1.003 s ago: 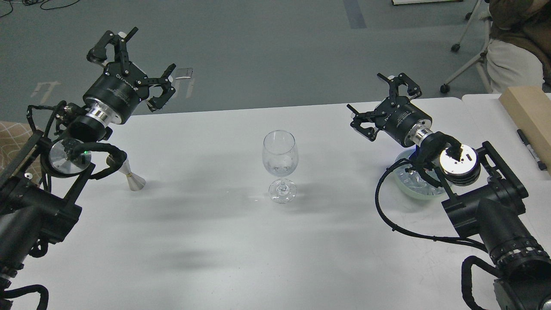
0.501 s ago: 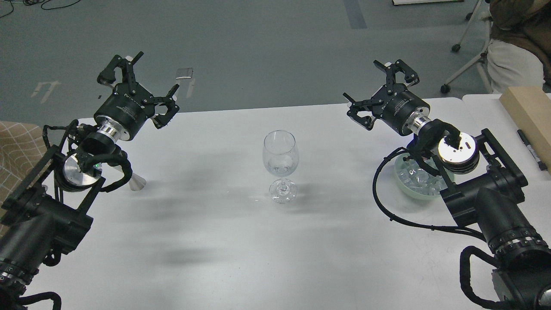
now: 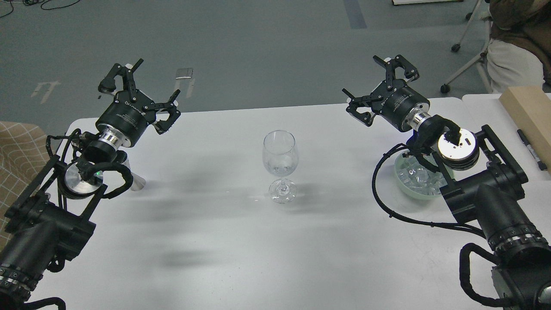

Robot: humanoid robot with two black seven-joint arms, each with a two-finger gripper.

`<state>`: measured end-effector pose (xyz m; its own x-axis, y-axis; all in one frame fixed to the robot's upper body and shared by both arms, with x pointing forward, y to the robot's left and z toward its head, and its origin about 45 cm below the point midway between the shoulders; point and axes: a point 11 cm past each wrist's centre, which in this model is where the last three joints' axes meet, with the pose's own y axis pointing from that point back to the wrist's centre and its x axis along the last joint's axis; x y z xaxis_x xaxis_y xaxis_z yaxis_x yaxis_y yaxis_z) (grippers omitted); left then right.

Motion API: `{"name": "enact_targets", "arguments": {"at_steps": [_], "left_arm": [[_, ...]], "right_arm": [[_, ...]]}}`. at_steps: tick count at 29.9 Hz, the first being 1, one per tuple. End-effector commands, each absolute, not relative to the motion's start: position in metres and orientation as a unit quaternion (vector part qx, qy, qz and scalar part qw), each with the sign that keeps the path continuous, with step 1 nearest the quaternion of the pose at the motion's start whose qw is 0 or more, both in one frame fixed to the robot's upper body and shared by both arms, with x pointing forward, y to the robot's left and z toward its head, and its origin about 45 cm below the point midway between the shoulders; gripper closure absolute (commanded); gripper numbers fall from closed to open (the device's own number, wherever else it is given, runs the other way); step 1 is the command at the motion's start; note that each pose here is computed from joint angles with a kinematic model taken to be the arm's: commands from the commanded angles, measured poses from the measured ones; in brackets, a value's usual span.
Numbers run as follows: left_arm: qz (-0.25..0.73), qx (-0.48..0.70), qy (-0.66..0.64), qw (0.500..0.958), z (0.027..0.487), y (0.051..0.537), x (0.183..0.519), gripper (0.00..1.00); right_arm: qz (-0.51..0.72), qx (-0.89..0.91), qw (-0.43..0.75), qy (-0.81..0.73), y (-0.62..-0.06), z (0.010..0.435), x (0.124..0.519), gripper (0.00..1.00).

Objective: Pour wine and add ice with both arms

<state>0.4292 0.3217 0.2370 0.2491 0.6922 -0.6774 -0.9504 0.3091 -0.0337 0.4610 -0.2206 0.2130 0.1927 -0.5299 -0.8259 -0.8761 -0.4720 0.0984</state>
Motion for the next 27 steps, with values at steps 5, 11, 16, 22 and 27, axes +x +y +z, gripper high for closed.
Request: {"name": "enact_targets", "arguments": {"at_steps": [5, 11, 16, 22, 27], "left_arm": [[0.543, -0.227, 0.285, 0.756, 0.237, 0.322, 0.429, 0.02], [0.543, -0.226, 0.285, 0.757, 0.237, 0.322, 0.429, 0.02], [0.542, -0.227, 0.286, 0.757, 0.237, 0.321, 0.429, 0.02], [0.539, -0.228, 0.289, 0.758, 0.236, 0.317, 0.430, 0.02], [0.538, -0.230, 0.289, 0.757, 0.236, 0.315, 0.430, 0.02]], "right_arm": [[0.418, -0.760, 0.188, 0.461, -0.208, 0.219, 0.463, 0.00], [0.409, -0.772, 0.168, 0.456, -0.202, 0.221, 0.464, 0.00], [0.392, -0.788, 0.134, 0.456, -0.204, 0.220, 0.462, 0.00], [0.367, -0.799, 0.084, 0.469, -0.220, 0.217, 0.462, 0.00], [0.331, -0.811, 0.033, 0.482, -0.238, 0.224, 0.466, 0.00]]}}
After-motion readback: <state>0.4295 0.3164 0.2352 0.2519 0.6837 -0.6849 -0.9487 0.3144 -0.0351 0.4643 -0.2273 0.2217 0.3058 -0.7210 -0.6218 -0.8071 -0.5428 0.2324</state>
